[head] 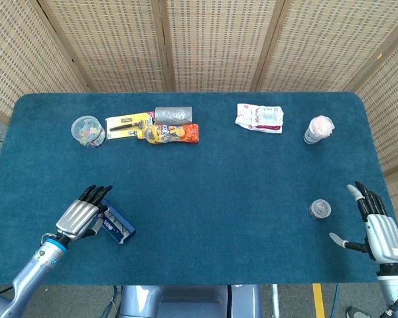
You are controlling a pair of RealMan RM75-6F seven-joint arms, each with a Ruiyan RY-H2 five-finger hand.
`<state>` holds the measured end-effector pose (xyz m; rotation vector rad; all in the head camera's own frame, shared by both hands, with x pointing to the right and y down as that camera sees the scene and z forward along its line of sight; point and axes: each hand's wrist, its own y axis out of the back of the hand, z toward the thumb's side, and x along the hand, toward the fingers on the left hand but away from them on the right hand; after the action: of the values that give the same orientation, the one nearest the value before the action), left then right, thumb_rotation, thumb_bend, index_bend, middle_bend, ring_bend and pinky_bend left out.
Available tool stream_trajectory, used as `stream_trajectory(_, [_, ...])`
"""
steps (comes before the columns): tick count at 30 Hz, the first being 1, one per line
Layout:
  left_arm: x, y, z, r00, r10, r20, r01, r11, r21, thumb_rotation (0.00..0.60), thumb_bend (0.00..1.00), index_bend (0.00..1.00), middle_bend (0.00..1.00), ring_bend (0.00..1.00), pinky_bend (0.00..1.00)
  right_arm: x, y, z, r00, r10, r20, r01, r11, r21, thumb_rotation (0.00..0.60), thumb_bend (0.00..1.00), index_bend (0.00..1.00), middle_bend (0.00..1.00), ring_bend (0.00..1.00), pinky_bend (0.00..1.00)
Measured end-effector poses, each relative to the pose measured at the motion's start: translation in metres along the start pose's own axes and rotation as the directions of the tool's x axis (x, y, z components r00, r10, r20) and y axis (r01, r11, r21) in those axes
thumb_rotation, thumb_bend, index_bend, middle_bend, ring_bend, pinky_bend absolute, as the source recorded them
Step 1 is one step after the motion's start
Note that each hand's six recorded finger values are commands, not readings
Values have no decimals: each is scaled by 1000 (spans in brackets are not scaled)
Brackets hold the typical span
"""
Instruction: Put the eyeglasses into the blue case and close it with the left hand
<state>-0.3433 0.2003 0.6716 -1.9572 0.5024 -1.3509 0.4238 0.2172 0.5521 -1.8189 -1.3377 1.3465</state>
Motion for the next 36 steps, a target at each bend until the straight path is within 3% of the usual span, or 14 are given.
stream_trajectory(10, [15, -8, 3, 1000, -18, -16, 18, 1000, -18, 600, 559, 701, 0, 0, 0, 0, 0, 0, 1000, 1, -1, -1, 1000, 1, 600, 0, 0, 0, 0, 0])
stream_trajectory(12, [16, -8, 3, 1000, -16, -17, 15, 1000, -24, 600, 553, 640, 0, 0, 0, 0, 0, 0, 1000, 2, -1, -2, 1000, 1, 600, 0, 0, 0, 0, 0])
stream_trajectory(15, [19, -9, 3, 1000, -14, -20, 13, 999, -32, 600, 541, 453, 0, 0, 0, 0, 0, 0, 1000, 1, -1, -1, 1000, 1, 600, 0, 0, 0, 0, 0])
stream_trajectory(17, [19, -10, 3, 1000, -15, -21, 14, 999, -41, 600, 531, 221, 0, 0, 0, 0, 0, 0, 1000, 1, 0, -1, 1000, 0, 600, 0, 0, 0, 0, 0])
stream_trajectory(19, [20, -10, 3, 1000, -14, -20, 13, 999, -48, 600, 523, 58, 0, 0, 0, 0, 0, 0, 1000, 1, 0, -1, 1000, 0, 600, 0, 0, 0, 0, 0])
stream_trajectory(21, [20, -9, 4, 1000, -9, -18, 8, 998, -59, 600, 519, 0, 0, 0, 0, 0, 0, 0, 1000, 1, 0, -1, 1000, 0, 600, 0, 0, 0, 0, 0])
stream_trajectory(25, [20, -5, 5, 1000, 9, -9, -10, 997, -76, 600, 500, 0, 0, 0, 0, 0, 0, 0, 1000, 1, 0, -1, 1000, -1, 600, 0, 0, 0, 0, 0])
stream_trajectory(28, [18, 1, 5, 1000, 28, 0, -28, 995, -97, 600, 396, 0, 0, 0, 0, 0, 0, 0, 1000, 0, 0, 0, 1000, -2, 600, 0, 0, 0, 0, 0])
stream_trajectory(32, [10, 16, 4, 999, 43, 29, -40, 993, -107, 600, 65, 0, 0, 0, 0, 0, 0, 0, 1000, 2, 0, -2, 1000, -1, 600, 0, 0, 0, 0, 0])
stream_trajectory(36, [1, 25, 1, 998, -4, 66, 7, 999, -45, 600, 0, 0, 0, 0, 0, 0, 0, 0, 1000, 3, 0, -3, 1000, 0, 600, 0, 0, 0, 0, 0])
